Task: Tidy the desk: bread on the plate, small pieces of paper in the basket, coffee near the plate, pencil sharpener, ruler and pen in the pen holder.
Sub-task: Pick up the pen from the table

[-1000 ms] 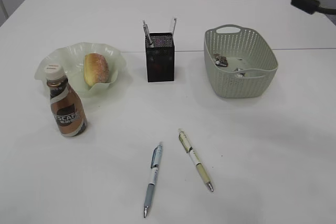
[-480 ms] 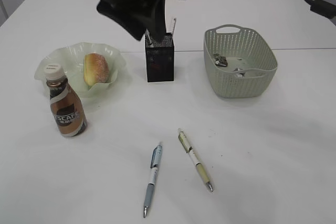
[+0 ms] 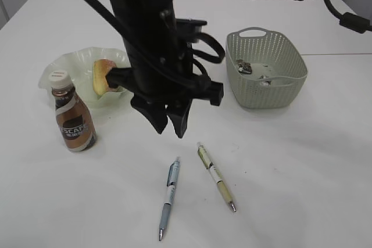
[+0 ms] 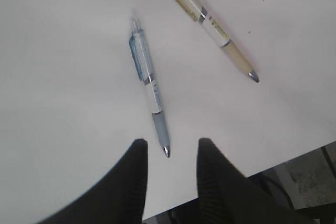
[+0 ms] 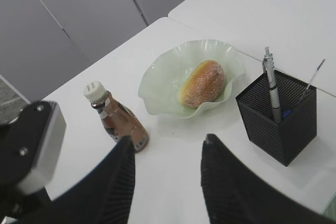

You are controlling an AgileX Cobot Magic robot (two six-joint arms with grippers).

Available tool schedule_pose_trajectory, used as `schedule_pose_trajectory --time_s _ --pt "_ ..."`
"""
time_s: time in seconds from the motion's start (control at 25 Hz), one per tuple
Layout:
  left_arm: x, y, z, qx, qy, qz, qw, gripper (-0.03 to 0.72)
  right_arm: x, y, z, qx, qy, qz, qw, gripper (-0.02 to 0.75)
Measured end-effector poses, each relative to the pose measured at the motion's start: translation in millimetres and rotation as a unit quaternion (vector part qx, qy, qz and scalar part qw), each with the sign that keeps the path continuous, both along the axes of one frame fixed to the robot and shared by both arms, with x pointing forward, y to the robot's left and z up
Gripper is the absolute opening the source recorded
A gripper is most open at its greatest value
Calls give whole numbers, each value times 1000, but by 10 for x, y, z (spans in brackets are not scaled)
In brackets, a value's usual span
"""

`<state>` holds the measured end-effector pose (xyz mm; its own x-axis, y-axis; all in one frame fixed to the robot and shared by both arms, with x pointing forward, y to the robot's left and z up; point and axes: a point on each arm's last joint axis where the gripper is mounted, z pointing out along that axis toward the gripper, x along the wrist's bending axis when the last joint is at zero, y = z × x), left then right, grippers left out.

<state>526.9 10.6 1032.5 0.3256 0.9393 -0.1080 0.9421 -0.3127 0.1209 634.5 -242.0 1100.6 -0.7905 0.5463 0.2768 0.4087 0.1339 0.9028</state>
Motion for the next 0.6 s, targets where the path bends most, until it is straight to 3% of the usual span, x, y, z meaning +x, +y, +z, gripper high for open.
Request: schedule_pose_trajectory --time_s 0.28,0.6 --pt "-13 -200 -560 45 48 13 998 241 24 -15 -2 -3 -4 -15 1000 312" --pt "37 -240 -957 83 68 15 994 241 34 -21 -2 -5 -6 -21 1000 312"
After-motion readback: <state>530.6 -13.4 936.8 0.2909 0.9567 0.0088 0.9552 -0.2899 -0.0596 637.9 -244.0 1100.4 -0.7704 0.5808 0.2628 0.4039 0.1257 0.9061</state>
